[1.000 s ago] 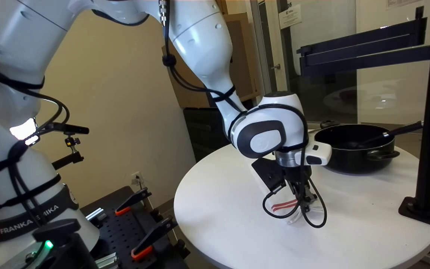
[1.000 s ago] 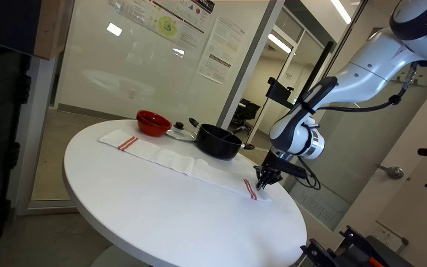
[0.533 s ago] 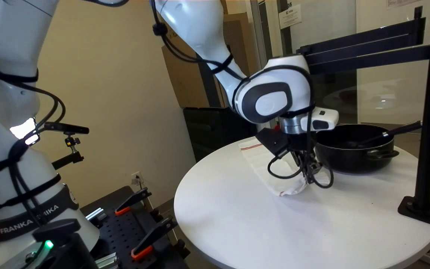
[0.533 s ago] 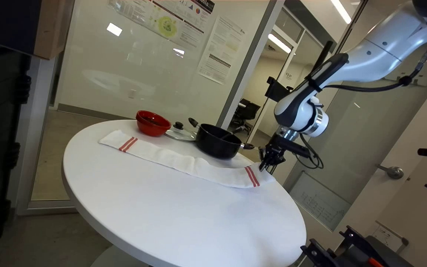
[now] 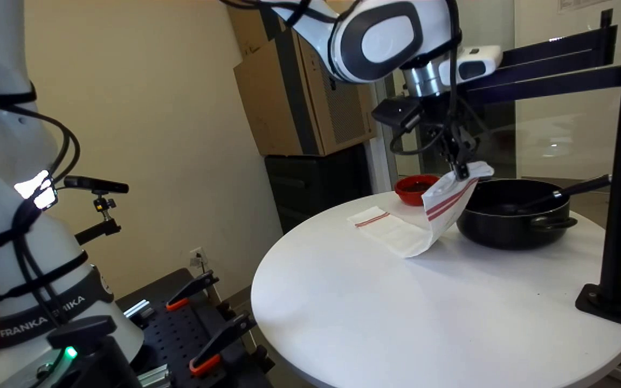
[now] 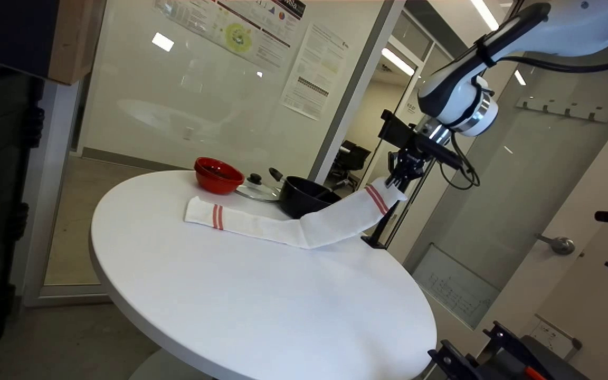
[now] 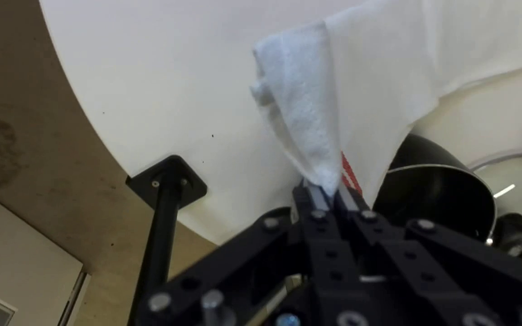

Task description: Fold the tea towel

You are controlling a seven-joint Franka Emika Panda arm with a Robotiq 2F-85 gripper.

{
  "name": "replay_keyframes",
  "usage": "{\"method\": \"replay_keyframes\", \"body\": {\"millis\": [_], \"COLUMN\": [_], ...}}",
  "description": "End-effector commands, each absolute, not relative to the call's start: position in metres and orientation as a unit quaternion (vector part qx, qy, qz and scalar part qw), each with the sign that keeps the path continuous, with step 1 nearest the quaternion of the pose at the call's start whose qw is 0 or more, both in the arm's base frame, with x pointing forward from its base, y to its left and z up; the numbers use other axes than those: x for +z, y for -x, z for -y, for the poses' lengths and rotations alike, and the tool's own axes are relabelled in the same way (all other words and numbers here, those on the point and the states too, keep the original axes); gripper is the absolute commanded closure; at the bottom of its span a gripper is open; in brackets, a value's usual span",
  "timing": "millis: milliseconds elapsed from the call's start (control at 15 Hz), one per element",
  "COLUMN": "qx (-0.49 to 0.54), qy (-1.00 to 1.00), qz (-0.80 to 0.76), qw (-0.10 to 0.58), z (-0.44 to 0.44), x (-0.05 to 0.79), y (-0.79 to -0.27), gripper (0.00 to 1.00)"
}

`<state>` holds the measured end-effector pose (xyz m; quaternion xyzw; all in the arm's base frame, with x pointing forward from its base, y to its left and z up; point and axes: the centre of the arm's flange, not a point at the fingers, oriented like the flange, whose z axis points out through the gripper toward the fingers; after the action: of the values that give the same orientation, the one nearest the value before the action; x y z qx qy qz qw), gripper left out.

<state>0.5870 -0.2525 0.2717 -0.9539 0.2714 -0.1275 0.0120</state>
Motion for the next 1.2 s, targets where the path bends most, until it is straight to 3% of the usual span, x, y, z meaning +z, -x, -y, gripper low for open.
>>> {"method": "replay_keyframes", "body": {"millis": [0,333,600,1133], "qx": [-0.144,-0.154,-0.109,-0.055], "qy": [0.948,0.945,0.95,0.974], "qz": [-0.281,-0.289,-0.294,-0.218], "qw": [0.029,0.017,-0.013,-0.03], "z": [0.261,0.269,0.274,0.177], "x": [0.327,0.364,0.338,0.276], "y": [-0.577,-0.551,-0.515,-0.504], "gripper": [0.98,0.98,0.98,0.98]}}
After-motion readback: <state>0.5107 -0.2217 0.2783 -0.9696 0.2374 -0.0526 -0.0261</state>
